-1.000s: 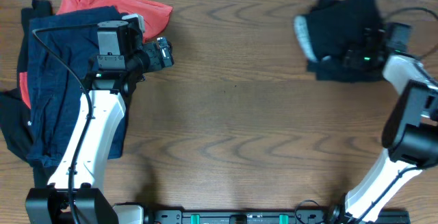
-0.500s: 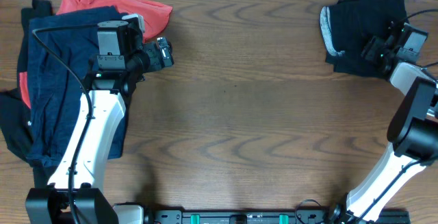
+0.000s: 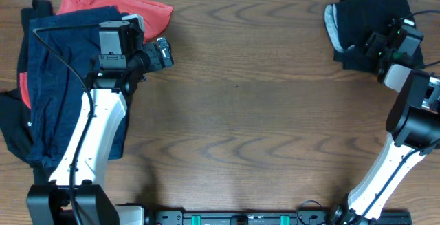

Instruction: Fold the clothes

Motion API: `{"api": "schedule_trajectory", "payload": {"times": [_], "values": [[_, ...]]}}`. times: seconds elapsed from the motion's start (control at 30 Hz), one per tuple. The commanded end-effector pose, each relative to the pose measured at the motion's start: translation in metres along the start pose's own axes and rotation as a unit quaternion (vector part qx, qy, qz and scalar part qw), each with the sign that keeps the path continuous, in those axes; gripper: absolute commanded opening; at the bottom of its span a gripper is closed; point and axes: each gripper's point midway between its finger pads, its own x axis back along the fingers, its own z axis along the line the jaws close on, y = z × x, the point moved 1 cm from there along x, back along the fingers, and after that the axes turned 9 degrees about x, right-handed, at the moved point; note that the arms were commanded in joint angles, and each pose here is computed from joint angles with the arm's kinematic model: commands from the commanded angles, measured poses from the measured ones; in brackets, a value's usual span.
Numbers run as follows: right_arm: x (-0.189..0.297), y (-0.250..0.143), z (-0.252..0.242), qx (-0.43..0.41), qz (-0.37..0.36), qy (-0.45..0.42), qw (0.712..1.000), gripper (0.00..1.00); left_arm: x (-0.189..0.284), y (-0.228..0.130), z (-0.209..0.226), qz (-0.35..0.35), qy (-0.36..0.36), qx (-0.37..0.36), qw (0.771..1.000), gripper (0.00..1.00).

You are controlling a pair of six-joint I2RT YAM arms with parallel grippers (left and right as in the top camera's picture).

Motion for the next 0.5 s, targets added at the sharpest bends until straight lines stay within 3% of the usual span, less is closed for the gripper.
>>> {"api": "schedule_trajectory", "payload": {"times": [0.0, 0.23, 0.47], "values": [[-0.012, -0.049, -0.01, -0.008, 0.044, -0.025, 0.999, 0.8, -0.006, -0.001, 0.005, 0.004, 0.009, -0.001, 1.0, 0.98], [-0.012, -0.031, -0.026, -0.005, 0.006, -0.073, 0.997, 0.83, -0.013, -0.005, 0.008, 0.013, 0.014, 0.001, 1.0, 0.98], [-0.011, -0.027, -0.03, -0.005, -0.001, -0.084, 0.996, 0.93, -0.015, -0.007, 0.009, 0.016, 0.015, 0.001, 1.0, 0.98]]}}
